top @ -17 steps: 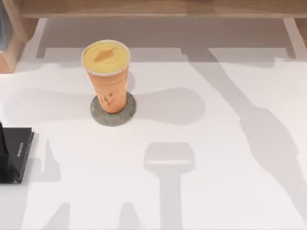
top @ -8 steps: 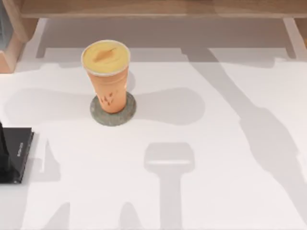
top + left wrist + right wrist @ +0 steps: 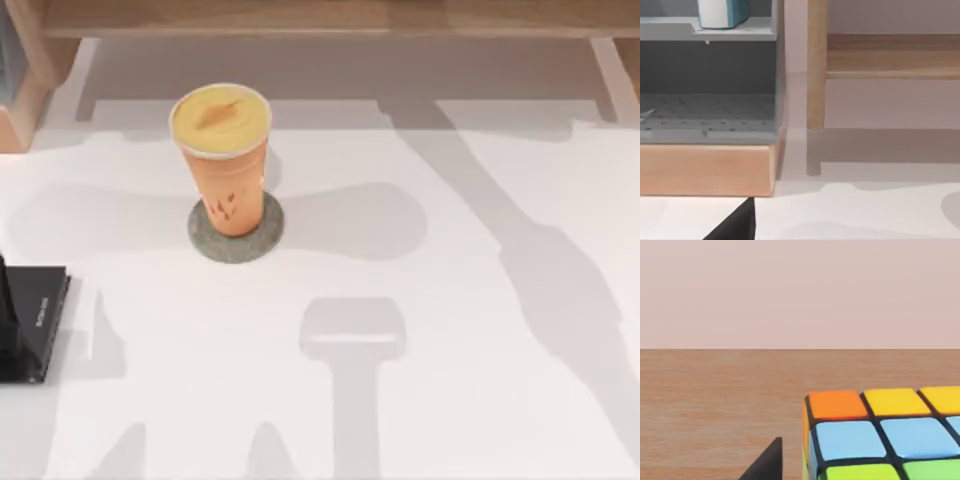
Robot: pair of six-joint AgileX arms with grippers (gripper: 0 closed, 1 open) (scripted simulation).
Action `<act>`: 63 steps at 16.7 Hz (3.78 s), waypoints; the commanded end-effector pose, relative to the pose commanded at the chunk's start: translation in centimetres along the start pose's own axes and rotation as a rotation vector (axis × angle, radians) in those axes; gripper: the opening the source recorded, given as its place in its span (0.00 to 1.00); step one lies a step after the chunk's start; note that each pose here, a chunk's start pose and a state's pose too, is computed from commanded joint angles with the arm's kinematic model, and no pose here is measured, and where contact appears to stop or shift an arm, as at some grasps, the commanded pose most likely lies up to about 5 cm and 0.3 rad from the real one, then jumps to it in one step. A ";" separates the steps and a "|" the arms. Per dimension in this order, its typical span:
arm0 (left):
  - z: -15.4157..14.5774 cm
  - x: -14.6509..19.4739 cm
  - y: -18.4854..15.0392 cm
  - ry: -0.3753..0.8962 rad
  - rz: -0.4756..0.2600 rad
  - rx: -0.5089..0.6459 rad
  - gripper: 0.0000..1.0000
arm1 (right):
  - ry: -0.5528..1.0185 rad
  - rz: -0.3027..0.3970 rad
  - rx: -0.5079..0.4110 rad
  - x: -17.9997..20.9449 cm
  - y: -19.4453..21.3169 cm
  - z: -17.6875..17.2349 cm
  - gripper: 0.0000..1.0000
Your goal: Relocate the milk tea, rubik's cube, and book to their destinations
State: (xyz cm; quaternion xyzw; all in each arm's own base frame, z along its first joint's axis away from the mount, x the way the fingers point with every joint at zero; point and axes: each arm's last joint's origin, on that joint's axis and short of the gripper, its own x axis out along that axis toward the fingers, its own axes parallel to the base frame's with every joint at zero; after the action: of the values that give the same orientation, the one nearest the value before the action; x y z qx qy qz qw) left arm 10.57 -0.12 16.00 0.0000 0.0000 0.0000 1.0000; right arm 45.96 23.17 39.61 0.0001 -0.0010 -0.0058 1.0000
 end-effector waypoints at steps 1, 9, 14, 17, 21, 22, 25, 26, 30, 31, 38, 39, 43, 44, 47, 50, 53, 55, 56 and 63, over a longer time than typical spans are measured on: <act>0.0 0.0 0.0 0.000 0.000 0.000 1.00 | 0.000 0.000 0.000 0.0 0.0 0.0 1.00; 0.0 0.0 0.0 -0.001 0.000 0.000 1.00 | 0.000 0.000 0.000 0.0 0.0 0.0 1.00; 0.4 -1.1 0.1 -0.011 0.006 0.001 1.00 | 0.000 0.000 0.000 0.0 0.0 0.0 1.00; 0.2 -2.0 0.1 0.000 0.005 0.002 1.00 | 0.000 0.000 0.000 0.0 0.0 0.0 1.00; 0.0 -2.9 0.1 0.003 0.001 0.001 1.00 | 0.000 0.000 0.000 0.0 0.0 0.0 1.00; 0.0 -3.0 0.1 0.001 0.000 0.000 1.00 | 0.000 0.000 0.000 0.0 0.0 0.0 1.00; 0.0 -3.0 0.1 0.000 0.000 0.000 1.00 | 0.000 0.000 0.000 0.0 0.0 0.0 1.00; 0.0 -3.0 0.1 0.000 0.000 0.000 1.00 | 0.000 0.002 0.000 -0.1 0.1 0.0 1.00; 0.0 -3.0 0.1 0.000 0.000 0.000 1.00 | -0.016 0.003 0.008 -0.9 -1.0 1.2 1.00; 0.0 -3.0 0.1 0.000 0.000 0.000 1.00 | -0.023 0.003 0.011 -1.5 -1.8 1.9 1.00; 0.0 -3.0 0.1 0.000 0.000 0.000 1.00 | -0.007 0.000 -0.001 -9.1 -9.8 4.6 1.00; 0.0 -3.0 0.1 0.000 0.000 0.000 1.00 | -0.003 0.005 -0.005 -10.8 -11.0 4.5 1.00; 0.0 -3.0 0.1 0.000 0.000 0.000 1.00 | -0.016 0.020 -0.007 -19.1 -16.3 3.0 1.00; 0.0 -3.0 0.1 0.000 0.000 0.000 1.00 | -0.021 0.017 -0.005 -21.3 -17.5 2.1 1.00; 0.0 -3.0 0.1 0.000 0.000 0.000 1.00 | -0.018 -0.001 0.000 -27.0 -20.5 -2.5 1.00; 0.0 -3.0 0.1 0.000 0.000 0.000 1.00 | 0.010 -0.007 0.005 -31.6 -22.3 -9.6 1.00; 0.0 -3.0 0.1 0.000 0.000 0.000 1.00 | 0.014 0.025 0.004 -34.2 -23.0 -16.3 1.00; 0.0 -3.0 0.1 0.000 0.000 0.000 1.00 | 0.012 0.040 0.006 -34.9 -23.2 -19.7 1.00; 0.0 -3.0 0.1 0.000 0.000 0.000 1.00 | 0.009 0.040 0.006 -35.0 -23.3 -21.0 1.00; 0.0 -3.0 0.1 0.000 0.000 0.000 1.00 | 0.002 0.012 0.000 -35.2 -23.7 -23.5 1.00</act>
State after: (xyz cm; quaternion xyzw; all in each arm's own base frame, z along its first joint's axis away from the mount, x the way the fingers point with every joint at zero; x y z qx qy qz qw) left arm 7.57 -0.06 16.00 0.0000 0.0000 0.0000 1.0000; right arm 10.57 -0.12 16.00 0.0000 0.0000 0.0000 1.0000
